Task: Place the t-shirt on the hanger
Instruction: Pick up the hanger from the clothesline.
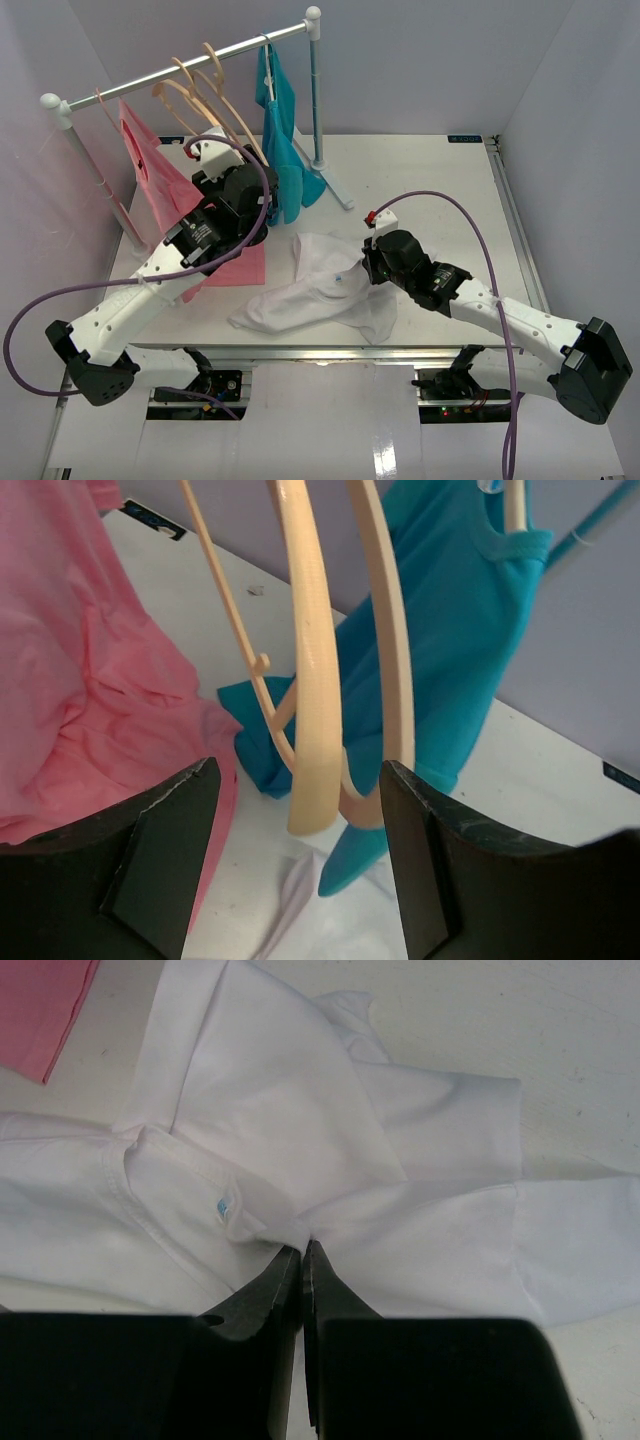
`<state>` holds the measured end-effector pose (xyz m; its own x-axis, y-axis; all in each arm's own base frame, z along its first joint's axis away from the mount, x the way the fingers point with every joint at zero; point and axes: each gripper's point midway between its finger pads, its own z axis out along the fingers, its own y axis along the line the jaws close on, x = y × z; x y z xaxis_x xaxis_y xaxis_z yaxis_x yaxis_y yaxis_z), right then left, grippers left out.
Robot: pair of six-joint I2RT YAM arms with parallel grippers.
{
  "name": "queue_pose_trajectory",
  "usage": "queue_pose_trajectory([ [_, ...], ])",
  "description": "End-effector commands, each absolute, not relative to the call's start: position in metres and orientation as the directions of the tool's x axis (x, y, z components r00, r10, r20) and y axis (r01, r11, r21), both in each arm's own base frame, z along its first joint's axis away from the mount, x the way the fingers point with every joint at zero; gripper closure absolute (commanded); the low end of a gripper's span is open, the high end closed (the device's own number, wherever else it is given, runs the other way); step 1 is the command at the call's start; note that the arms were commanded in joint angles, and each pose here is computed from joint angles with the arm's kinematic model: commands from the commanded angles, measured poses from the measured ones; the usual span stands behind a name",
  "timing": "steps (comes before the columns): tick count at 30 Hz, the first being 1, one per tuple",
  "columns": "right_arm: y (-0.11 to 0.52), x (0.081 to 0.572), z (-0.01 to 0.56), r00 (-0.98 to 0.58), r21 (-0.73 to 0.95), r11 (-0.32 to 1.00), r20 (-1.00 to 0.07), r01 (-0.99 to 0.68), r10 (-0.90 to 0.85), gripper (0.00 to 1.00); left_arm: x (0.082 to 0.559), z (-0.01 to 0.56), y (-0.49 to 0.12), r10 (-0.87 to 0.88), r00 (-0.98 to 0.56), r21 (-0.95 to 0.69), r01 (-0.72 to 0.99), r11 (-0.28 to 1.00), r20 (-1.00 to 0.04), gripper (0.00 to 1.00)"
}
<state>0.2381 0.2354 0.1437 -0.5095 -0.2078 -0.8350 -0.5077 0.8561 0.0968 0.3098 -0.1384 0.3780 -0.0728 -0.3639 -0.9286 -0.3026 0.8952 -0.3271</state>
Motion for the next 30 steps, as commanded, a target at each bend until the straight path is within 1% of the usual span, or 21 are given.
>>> queue_pose_trajectory([
  [1,0.242,0.240,0.153,-0.477,0.103,0.843,-0.857,-0.527,-0.194,0.92,0.310,0.399,-0.101,-0.403,0.025,-0.379,-0.393,0.838,-0.915,0.25],
  [6,0.241,0.239,0.155,-0.474,0.106,0.840,-0.860,-0.532,-0.191,0.92,0.316,0.409,-0.094,-0.399,0.070,-0.399,-0.329,0.856,-0.914,0.25],
  [11,0.241,0.239,0.155,-0.472,0.105,0.840,-0.861,-0.532,-0.191,0.92,0.333,0.410,-0.093,-0.365,0.050,-0.360,-0.337,0.870,-0.929,0.26],
  [19,0.241,0.238,0.154,-0.472,0.104,0.837,-0.859,-0.537,-0.197,0.92,0.359,0.389,-0.097,-0.353,0.016,-0.337,-0.341,0.878,-0.935,0.25],
  [30,0.239,0.238,0.157,-0.464,0.097,0.838,-0.863,-0.538,-0.198,0.92,0.375,0.378,-0.096,-0.333,0.012,-0.317,-0.347,0.883,-0.943,0.25],
])
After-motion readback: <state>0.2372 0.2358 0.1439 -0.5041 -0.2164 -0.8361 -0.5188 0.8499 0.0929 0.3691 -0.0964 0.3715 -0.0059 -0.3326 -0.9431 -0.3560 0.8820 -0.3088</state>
